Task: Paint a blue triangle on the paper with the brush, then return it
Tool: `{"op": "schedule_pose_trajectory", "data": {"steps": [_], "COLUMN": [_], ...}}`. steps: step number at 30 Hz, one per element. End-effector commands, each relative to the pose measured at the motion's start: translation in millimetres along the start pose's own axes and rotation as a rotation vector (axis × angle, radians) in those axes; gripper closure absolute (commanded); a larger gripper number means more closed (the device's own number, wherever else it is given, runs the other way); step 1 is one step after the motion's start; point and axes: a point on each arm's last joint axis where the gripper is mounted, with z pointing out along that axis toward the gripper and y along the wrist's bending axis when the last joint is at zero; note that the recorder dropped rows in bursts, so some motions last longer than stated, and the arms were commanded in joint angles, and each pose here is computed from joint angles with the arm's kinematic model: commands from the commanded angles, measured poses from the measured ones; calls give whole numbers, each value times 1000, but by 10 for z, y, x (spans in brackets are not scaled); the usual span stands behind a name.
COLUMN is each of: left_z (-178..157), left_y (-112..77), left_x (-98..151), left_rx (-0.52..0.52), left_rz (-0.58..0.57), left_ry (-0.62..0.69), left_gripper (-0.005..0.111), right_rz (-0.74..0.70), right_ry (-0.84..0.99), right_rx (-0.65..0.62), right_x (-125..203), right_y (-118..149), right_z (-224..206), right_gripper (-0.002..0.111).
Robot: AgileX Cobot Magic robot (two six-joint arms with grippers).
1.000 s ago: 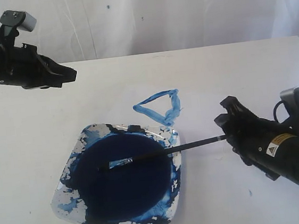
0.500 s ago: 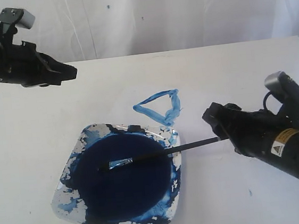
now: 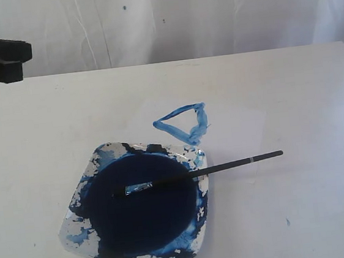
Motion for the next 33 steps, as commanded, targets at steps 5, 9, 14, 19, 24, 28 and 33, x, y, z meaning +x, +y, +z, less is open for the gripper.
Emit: {"op": "schedule_pose_trajectory", "data": {"steps": [5, 9, 14, 19, 24, 28, 33], "left_z": [-452, -564, -608, -608, -608, -608, -630], "left_y": [-229, -333, -390, -387, -387, -387, -387], "left_x": [21, 26, 39, 40, 40, 40, 28], "left_rx": [4, 58, 97, 94, 94, 94, 82], "left_rz": [10, 29, 38, 40, 40, 40, 44], "left_ry": [-99, -120, -124, -123, -123, -123, -132], "left_gripper": [107, 107, 107, 107, 107, 107, 107], "right_rz": [-93, -161, -236, -233, -233, -233, -235], "right_ry": [-283, -463, -627, -626, -626, -626, -626], "right_rx": [-61, -39, 5, 1, 1, 1, 1], "right_x": [-274, -418, -546, -545, -545, -545, -545], "right_y": [39, 33, 27, 29, 29, 29, 30], "right_z": [-424, -539, -615, -615, -615, -615, -615], "right_gripper": [108, 108, 108, 108, 108, 108, 108]}}
